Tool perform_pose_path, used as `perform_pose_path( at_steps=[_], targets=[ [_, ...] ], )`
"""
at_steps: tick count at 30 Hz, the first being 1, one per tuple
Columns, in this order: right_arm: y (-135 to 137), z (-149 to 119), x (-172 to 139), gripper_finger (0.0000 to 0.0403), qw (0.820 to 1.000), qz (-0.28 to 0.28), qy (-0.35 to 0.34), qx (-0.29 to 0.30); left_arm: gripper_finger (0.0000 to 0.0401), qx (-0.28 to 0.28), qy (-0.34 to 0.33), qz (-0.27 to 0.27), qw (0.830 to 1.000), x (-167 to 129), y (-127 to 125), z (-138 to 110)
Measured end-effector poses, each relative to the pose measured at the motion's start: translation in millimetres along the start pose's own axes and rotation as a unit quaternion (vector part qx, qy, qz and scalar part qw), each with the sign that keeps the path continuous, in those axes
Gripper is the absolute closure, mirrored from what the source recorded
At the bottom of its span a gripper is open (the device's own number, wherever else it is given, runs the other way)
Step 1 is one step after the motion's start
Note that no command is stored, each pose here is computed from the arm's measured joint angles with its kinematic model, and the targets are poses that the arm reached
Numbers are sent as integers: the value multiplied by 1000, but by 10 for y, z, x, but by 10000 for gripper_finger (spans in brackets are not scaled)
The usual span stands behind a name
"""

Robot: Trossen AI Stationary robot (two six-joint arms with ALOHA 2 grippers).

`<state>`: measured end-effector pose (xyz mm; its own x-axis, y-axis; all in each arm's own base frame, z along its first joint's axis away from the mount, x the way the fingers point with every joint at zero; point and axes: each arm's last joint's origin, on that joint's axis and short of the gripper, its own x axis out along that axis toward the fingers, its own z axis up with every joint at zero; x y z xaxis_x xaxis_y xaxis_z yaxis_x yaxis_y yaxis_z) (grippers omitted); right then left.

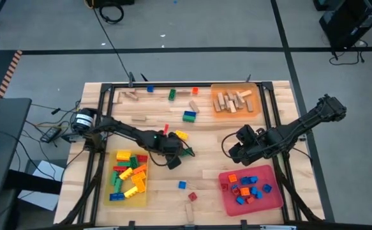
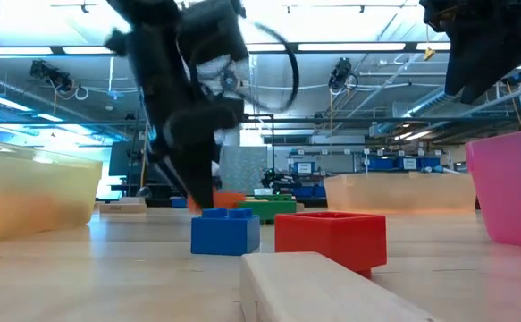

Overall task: Sort blocks by size
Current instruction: Put the large orange game piece into the yellow bin

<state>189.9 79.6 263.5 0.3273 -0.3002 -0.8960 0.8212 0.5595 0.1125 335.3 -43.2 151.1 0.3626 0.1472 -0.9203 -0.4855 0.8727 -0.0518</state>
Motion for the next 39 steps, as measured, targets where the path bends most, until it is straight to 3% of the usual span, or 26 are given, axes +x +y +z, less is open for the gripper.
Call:
perform_pose_path(
  at_steps=[8, 12, 18, 26, 33, 39],
  targets=[
    [-2, 0, 0, 209, 1000, -1, 0, -28, 256, -83, -19, -18, 996, -689, -69, -106],
    [-2, 4, 0, 207, 1000, -2, -7, -28, 256, -127, -16, -40, 991, -1071, -95, -288],
    [0, 9, 0, 208, 1000, -2, -15, -28, 256, -184, 28, -25, 982, -1421, -128, -683],
    [12, 16, 0, 206, 999, 3, -24, -25, 256, -219, 98, 8, 971, -1449, -299, -1256],
    [30, 21, -1, 208, 999, 11, -29, -20, 255, -260, 150, 37, 953, -1355, -292, -1678],
    [43, 23, -1, 207, 999, 17, -30, -8, 197, -256, 180, 25, 949, -1214, -276, -1866]
  ],
)
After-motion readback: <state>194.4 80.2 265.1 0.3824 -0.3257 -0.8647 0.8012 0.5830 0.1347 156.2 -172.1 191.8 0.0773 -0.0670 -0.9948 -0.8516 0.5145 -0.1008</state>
